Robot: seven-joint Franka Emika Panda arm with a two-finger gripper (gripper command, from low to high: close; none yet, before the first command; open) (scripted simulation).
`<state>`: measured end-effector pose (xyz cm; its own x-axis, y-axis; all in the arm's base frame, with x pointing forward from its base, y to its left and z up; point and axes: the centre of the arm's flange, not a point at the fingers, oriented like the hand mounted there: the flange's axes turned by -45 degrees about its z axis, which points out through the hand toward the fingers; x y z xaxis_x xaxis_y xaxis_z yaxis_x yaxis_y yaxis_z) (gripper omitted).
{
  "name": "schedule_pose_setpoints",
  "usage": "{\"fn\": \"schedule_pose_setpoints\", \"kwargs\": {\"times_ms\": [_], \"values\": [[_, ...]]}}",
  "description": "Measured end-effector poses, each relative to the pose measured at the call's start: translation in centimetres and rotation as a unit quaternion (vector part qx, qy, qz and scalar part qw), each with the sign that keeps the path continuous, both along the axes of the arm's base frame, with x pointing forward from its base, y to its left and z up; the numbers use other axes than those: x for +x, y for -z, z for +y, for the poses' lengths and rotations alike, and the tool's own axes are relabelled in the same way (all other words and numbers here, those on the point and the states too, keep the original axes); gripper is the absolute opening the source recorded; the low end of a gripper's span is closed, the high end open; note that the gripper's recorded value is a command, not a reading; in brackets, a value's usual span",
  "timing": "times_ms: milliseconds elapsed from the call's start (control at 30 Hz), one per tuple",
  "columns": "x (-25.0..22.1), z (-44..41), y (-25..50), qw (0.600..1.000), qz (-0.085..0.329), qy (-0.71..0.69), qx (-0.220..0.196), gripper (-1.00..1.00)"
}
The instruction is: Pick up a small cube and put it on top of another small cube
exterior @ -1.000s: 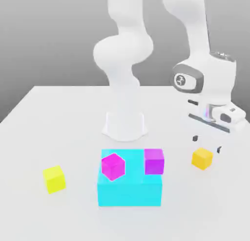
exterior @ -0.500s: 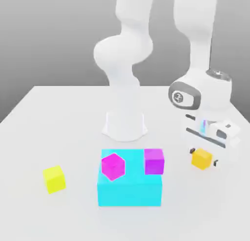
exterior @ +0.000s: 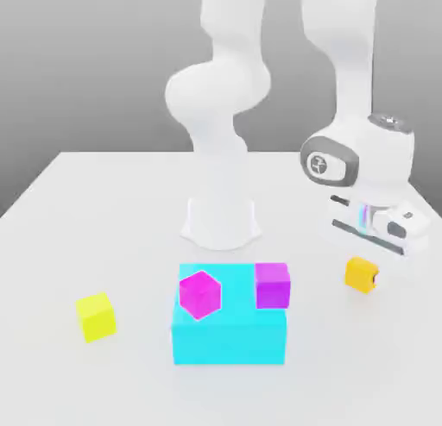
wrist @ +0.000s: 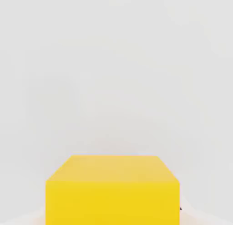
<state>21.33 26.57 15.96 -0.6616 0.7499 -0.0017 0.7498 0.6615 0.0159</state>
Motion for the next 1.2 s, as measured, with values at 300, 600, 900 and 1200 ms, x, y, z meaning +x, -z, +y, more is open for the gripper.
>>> {"fn": "schedule_pose_setpoints", "kwargs": {"times_ms": [300, 600, 900, 1200], "values": [[-0.6, -0.3, -2.7, 1.0, 0.004, 0.001, -0.003, -1.0], [5.3, -1.6, -4.8, 0.992, -0.029, 0.112, -0.052, -1.0], [16.2, -9.0, -8.0, 0.933, -0.115, 0.316, -0.128, -1.0], [20.0, -28.0, -10.0, 0.822, -0.087, 0.549, -0.125, -1.0]]}}
